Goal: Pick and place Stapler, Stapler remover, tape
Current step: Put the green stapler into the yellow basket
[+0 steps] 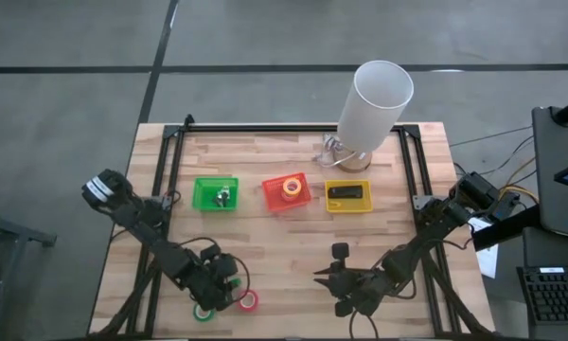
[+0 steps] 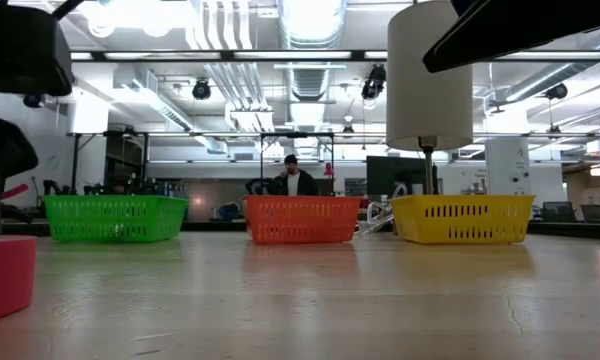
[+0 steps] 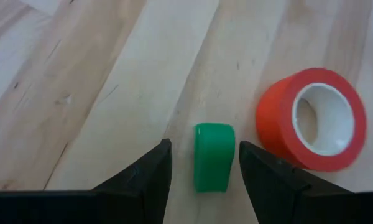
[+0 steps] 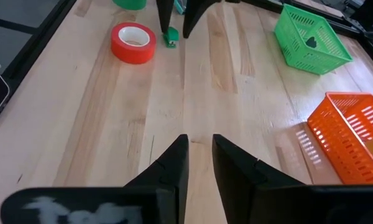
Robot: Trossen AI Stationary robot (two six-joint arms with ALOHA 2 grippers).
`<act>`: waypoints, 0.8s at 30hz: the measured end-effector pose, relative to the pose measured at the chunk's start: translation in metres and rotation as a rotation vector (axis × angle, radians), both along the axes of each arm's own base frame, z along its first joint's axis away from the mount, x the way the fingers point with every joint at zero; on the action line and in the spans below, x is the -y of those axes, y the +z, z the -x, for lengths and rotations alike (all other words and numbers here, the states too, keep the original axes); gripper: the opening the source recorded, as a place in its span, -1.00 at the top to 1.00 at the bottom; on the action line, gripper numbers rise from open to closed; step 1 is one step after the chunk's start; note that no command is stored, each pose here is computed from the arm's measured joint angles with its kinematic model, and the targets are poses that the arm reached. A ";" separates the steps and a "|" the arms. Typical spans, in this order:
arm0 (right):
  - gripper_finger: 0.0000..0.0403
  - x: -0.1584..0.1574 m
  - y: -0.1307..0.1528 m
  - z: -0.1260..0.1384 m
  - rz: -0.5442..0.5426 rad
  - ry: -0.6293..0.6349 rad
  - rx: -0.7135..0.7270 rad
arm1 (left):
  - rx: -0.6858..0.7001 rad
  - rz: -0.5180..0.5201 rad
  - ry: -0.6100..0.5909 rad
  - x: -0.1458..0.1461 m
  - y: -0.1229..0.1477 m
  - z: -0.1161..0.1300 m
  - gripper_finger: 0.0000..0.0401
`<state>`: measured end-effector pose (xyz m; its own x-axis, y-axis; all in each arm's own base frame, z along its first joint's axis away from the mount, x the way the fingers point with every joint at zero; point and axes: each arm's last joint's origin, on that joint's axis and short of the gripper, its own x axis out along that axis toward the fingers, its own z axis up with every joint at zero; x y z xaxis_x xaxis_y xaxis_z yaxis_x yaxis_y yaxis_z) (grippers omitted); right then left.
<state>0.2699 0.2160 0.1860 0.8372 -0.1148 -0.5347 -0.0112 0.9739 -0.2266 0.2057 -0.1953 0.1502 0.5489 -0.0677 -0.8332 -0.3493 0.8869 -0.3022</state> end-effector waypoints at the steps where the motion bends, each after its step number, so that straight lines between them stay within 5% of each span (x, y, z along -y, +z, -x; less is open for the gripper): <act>1: 0.68 0.000 0.000 0.000 0.000 0.000 0.000 | 0.001 -0.003 0.002 0.001 -0.002 -0.001 0.06; 12: 0.70 0.000 0.000 0.000 -0.001 0.000 0.001 | -0.034 -0.058 0.001 0.003 -0.020 -0.005 0.10; 24: 0.63 0.000 0.001 -0.001 -0.011 -0.011 0.015 | 0.022 -0.103 -0.035 -0.001 -0.010 -0.008 0.64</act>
<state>0.2706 0.2162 0.1869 0.8439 -0.1177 -0.5235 0.0026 0.9765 -0.2154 0.2142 -0.1945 0.1400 0.5659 -0.0017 -0.8245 -0.3118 0.9253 -0.2159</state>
